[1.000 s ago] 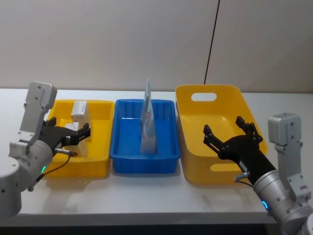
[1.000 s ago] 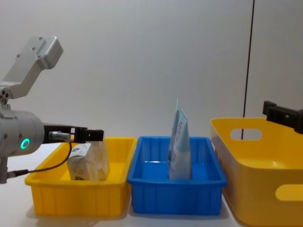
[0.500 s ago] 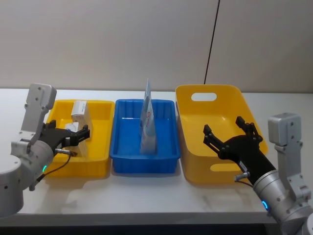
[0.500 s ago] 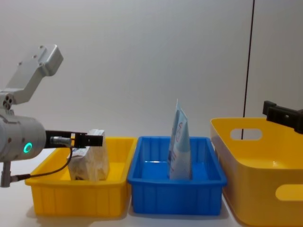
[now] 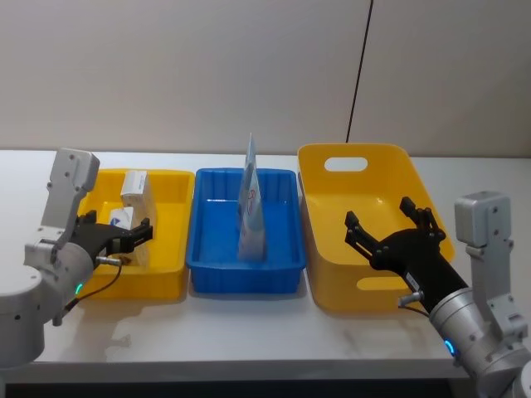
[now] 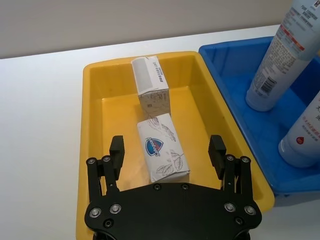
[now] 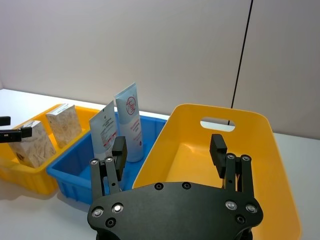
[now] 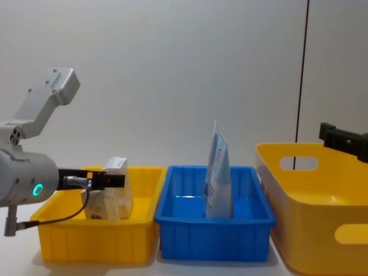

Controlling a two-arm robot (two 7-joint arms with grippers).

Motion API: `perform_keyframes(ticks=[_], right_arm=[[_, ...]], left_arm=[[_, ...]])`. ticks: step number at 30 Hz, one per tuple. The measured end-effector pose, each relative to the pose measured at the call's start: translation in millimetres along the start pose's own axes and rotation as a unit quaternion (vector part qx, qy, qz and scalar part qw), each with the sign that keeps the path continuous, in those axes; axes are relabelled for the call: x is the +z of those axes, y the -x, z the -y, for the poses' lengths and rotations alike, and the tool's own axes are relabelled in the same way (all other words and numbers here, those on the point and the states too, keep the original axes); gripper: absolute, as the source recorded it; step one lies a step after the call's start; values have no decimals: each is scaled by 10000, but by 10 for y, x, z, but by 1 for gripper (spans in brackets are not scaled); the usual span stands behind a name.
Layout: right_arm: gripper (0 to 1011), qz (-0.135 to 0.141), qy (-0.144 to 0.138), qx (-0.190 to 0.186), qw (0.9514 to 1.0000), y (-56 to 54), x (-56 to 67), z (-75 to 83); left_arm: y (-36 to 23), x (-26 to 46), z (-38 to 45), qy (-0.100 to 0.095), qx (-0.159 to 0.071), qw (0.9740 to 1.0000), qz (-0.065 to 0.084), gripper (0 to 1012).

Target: Bimanual collaborative sorting of washing and personal care products

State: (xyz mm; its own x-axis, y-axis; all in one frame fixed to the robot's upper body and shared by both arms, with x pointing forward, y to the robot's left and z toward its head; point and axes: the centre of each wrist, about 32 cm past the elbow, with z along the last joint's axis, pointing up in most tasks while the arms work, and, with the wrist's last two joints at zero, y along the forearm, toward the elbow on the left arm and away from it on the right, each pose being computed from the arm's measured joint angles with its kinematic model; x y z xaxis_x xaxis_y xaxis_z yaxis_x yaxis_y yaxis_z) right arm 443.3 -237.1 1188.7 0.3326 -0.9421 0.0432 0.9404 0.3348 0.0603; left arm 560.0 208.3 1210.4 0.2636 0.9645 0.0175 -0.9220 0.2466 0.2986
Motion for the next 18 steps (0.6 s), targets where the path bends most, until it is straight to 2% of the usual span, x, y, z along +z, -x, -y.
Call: perform_keyframes(ticks=[11, 18], right_arm=[[1002, 0, 0, 0, 10000, 0, 0, 0], [1002, 0, 0, 0, 10000, 0, 0, 0]], left_arm=[[-22, -39, 94, -56, -10, 10000, 52, 1001], [-32, -77, 137, -95, 14, 9999, -57, 1001]])
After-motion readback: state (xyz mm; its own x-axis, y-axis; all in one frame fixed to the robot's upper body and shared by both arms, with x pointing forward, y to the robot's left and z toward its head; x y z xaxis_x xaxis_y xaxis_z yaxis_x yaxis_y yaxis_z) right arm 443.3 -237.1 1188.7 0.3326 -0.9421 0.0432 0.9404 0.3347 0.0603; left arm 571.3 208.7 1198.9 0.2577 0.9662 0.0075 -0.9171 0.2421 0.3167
